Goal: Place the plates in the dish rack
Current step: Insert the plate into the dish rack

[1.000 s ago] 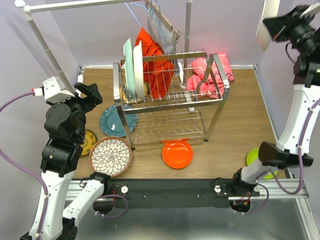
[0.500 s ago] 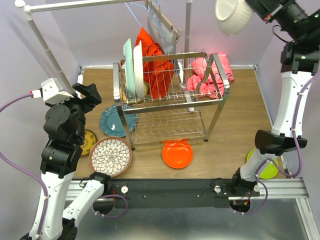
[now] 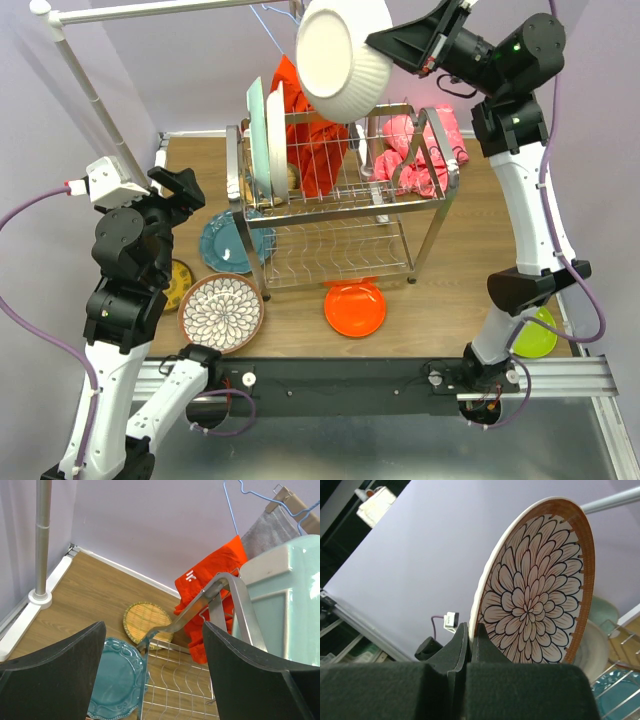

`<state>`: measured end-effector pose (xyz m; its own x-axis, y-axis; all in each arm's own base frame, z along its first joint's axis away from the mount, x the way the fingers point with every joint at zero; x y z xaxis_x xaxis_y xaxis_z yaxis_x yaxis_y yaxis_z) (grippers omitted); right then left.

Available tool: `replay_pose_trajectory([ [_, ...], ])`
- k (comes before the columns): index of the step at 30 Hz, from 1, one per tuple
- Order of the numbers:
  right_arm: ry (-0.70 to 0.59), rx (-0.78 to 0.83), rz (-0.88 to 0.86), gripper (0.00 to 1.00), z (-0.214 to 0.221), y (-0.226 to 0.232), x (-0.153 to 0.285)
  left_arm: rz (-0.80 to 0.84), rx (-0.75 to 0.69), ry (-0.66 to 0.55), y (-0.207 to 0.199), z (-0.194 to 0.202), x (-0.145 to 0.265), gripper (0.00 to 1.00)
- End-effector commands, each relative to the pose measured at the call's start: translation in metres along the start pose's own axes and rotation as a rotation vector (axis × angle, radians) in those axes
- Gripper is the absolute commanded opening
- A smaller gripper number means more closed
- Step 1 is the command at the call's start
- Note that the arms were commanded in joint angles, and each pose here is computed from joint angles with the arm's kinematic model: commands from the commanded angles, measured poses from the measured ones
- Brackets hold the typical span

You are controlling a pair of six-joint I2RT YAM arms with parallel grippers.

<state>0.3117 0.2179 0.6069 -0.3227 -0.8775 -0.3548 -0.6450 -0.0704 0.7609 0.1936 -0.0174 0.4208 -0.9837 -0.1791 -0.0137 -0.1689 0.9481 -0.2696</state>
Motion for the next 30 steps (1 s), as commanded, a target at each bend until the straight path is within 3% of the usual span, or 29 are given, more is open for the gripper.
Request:
replay_pose_trajectory([
  [1, -0.094, 0.043, -0.094, 0.01, 0.000, 0.031, -0.007, -0.013, 0.022, -0.020, 0.002, -0.004, 0.001, 0.87],
  [12, -0.097, -0.168, 0.069, 0.01, 0.036, -0.005, -0.017, -0.014, 0.022, -0.020, 0.003, -0.003, 0.004, 0.87],
  [30, -0.100, -0.288, 0.226, 0.01, 0.067, -0.029, -0.020, -0.018, 0.027, -0.017, 0.005, -0.001, 0.007, 0.87],
])
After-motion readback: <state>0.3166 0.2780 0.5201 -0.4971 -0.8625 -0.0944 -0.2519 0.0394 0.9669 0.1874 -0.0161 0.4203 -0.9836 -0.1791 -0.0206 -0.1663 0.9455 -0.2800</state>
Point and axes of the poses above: each gripper's point midway between its finger pads, its own x axis back along the fingers, its own y axis along the line the jaws close on, z = x × y, the point moved 6 cm from there along x, back along the fingers, and after that the axes turned 11 degrees about -x, right-handed, at the moved point
